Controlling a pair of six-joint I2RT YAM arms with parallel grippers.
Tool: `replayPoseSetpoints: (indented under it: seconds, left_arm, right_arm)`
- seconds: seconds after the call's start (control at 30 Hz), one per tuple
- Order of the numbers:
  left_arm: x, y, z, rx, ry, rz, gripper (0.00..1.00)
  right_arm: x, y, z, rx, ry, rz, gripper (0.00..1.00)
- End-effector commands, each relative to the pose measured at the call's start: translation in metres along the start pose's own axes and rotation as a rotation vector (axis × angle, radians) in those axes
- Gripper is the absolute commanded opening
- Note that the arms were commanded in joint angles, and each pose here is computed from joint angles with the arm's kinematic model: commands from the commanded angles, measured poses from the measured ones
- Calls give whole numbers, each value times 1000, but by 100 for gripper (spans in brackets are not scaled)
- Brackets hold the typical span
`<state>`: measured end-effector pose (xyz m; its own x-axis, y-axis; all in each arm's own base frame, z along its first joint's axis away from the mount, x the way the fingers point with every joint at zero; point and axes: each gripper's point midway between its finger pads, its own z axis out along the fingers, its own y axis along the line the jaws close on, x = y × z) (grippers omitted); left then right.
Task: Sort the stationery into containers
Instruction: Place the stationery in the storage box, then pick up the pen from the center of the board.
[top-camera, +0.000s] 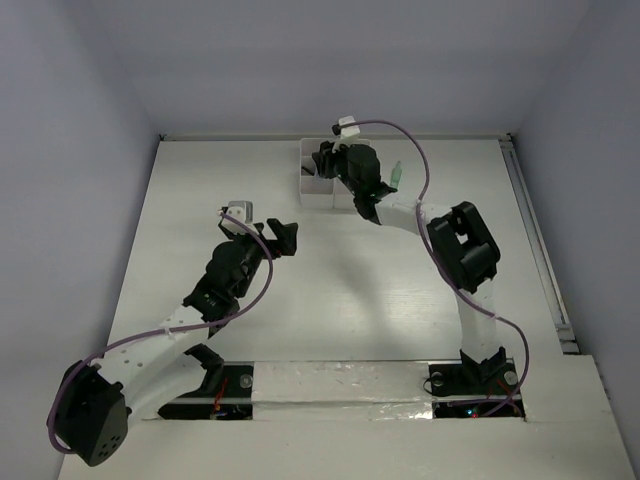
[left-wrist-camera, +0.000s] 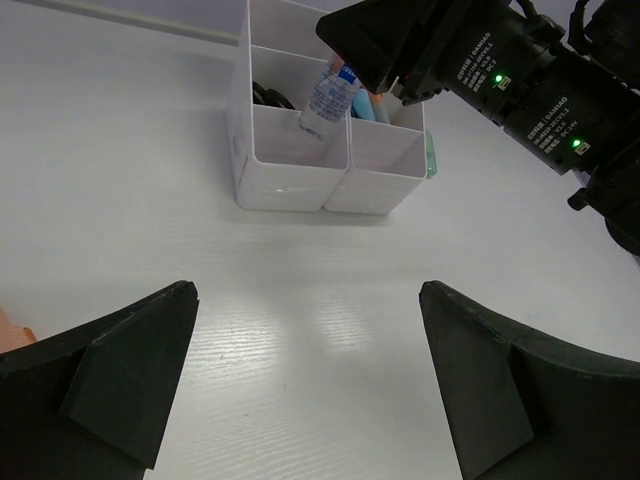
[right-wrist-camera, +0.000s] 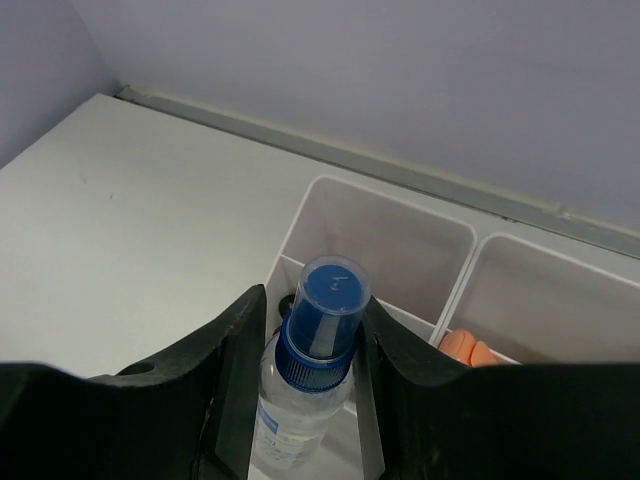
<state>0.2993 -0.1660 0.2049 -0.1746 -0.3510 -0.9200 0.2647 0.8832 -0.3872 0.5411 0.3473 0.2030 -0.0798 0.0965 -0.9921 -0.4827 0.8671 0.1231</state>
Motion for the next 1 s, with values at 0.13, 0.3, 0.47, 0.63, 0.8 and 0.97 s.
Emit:
replayPoseSetpoints:
  seconds: [0.13, 0.3, 0.47, 0.63, 0.8, 0.97]
  left_arm:
    - [-12, -5, 2, 19, -51, -4, 92]
    - [-11, -5, 3, 21, -49, -3, 92]
    - [-10, -5, 3, 21, -45, -2, 92]
    - [-10, -4, 0, 21, -44, -2, 92]
    - [-9, -2, -4, 17, -47, -2, 92]
    - [-9, -5, -4, 33, -44, -7, 92]
  right_arm:
    - [-24, -3, 9, 25, -128, -50, 0]
    - [-18, -1, 7, 10, -123, -54, 32]
    - [-26, 2, 5, 3, -105, -39, 69]
    - [-56, 0, -2, 36, -110, -21, 80]
    - [-77, -39, -37, 164, -126, 44, 64]
    - [-63, -122, -81, 370, -34, 142, 41]
